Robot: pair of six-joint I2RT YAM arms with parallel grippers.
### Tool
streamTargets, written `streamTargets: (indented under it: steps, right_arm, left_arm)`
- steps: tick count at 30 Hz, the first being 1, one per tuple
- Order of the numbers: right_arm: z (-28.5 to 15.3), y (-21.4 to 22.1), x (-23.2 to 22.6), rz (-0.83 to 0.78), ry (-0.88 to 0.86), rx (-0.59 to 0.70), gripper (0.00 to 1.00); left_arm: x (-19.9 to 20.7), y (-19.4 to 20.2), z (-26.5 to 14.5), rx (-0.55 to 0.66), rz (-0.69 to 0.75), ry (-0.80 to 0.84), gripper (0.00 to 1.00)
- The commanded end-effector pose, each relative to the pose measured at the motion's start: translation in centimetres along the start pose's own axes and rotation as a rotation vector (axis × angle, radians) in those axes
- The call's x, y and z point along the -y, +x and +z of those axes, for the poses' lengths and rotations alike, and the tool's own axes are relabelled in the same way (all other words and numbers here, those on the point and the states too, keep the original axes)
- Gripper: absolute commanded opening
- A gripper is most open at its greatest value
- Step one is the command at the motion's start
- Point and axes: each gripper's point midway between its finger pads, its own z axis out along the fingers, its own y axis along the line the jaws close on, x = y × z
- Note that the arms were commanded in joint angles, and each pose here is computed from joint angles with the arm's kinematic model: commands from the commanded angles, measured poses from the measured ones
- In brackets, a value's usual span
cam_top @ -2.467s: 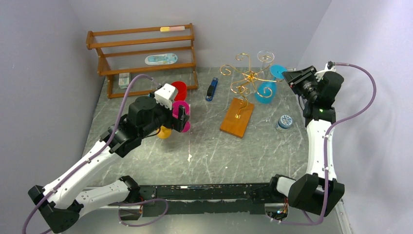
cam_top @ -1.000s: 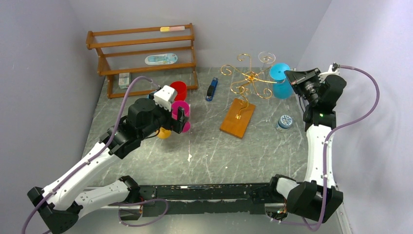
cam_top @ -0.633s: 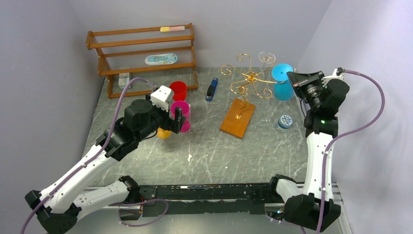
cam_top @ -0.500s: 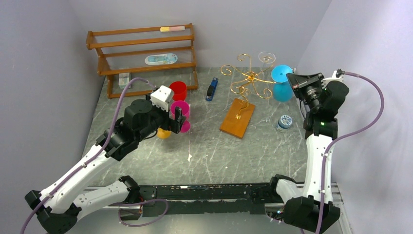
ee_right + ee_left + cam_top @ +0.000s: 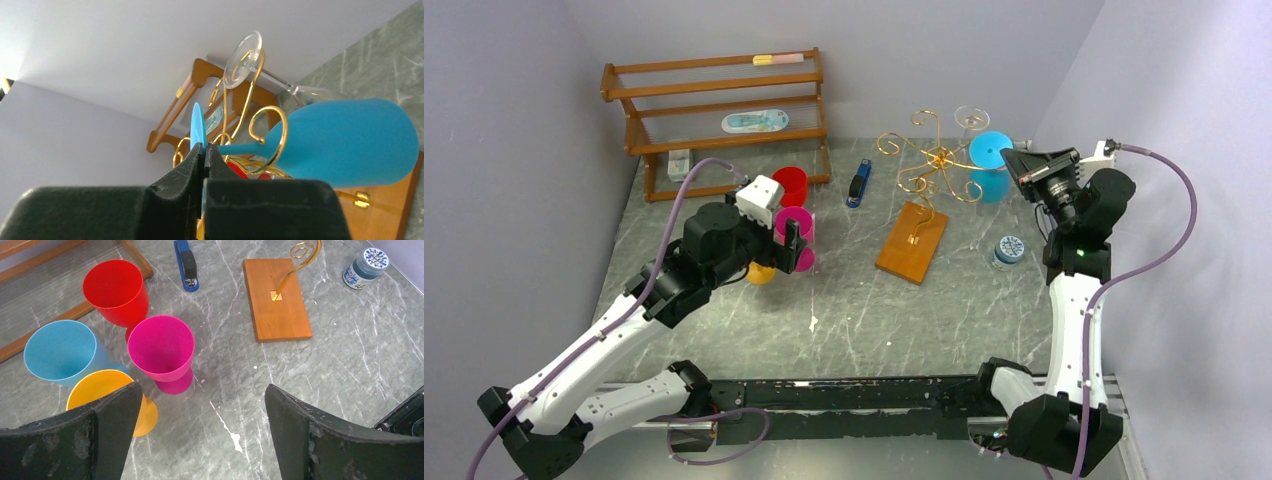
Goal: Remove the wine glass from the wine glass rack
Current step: Pick up the wine glass from the wine rack.
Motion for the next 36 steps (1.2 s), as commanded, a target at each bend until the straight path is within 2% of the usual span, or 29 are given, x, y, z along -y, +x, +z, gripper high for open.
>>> streamTargets:
  steps: [1,7,11,18,24,31,36]
  right_arm:
    - [0.8,0.4,-1.1,0.014,-0.083,-0.043,0.0]
    - [1.9,-0.7,0.0,0.054,-0.021,-0.012,0.0]
    - [2.5,-1.5,-0.4,0.084,-0.039,0.006,0.0]
    - [2.7,-3.5,1.2,0.117,0.065,0.127,0.0]
    - [3.2,-3.3,1.3,0.163,0.032,0.121,0.0]
    - [3.1,-4.5,1.0,0.12,0.057,0.17,0.0]
    - [2.7,-6.4,0.1,0.009,0.098,0.218,0.0]
  left_arm:
    - [-0.1,-0.3,-0.1,-0.005,0.01,0.0,0.97]
    - [-0.4,-0.7,-0.7,0.013,0.004,-0.012,0.97]
    - [0.3,-0.5,-0.3,0.005,0.004,0.02,0.97]
    - [0.7,-1.0,0.1,-0.01,0.011,0.04,0.97]
    - [0.3,-0.8,-0.4,0.006,0.006,0.02,0.97]
    - [0.0,-0.8,-0.8,0.008,0.009,0.007,0.97]
    - [-0.1,-0.8,-0.9,0.006,0.009,0.004,0.97]
